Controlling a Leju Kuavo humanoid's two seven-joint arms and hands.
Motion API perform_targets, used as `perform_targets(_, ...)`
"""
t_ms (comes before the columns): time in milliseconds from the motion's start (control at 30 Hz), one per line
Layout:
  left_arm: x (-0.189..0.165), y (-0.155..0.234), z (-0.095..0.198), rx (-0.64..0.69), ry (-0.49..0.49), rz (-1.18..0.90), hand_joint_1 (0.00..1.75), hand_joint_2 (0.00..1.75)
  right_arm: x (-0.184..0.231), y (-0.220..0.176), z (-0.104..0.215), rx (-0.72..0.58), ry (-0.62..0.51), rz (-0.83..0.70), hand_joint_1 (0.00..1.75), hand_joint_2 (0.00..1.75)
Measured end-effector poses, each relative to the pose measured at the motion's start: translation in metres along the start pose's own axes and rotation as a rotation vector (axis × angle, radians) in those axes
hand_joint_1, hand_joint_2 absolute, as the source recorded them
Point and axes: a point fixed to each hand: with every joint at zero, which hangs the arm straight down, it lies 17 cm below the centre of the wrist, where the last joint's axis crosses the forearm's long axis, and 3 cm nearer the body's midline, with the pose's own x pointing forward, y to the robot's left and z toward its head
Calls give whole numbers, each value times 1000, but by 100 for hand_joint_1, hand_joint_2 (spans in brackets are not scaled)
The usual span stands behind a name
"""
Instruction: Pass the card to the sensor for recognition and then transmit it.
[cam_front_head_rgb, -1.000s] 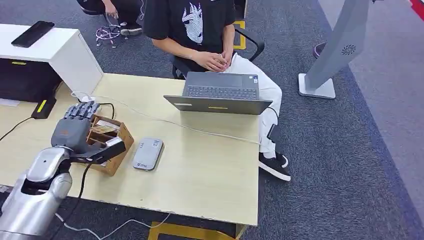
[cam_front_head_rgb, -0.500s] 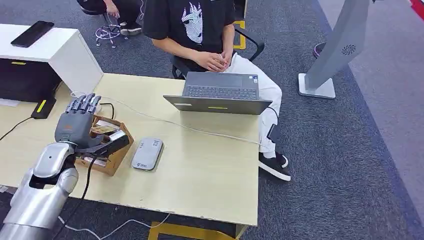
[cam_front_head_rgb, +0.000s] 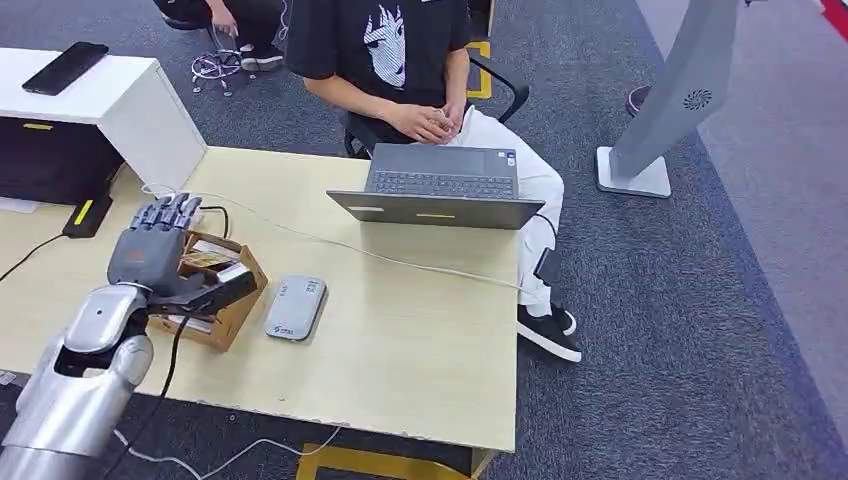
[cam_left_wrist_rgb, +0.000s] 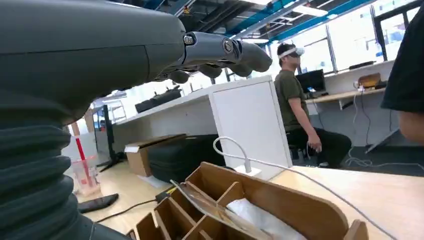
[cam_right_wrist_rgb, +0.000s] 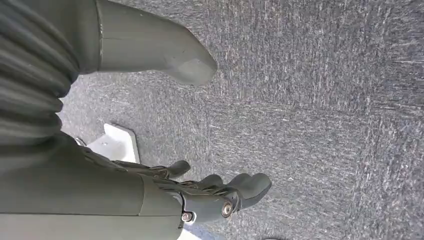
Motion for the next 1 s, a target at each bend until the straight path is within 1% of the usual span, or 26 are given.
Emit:
perform_targets(333,-10,-2,0,-21,12,-22,0,175,-1,0,0,0,2,1,0,175)
perform_targets(1000,-8,5,-4,0,14,-16,0,175,0,2,0,11,1,5,0,175)
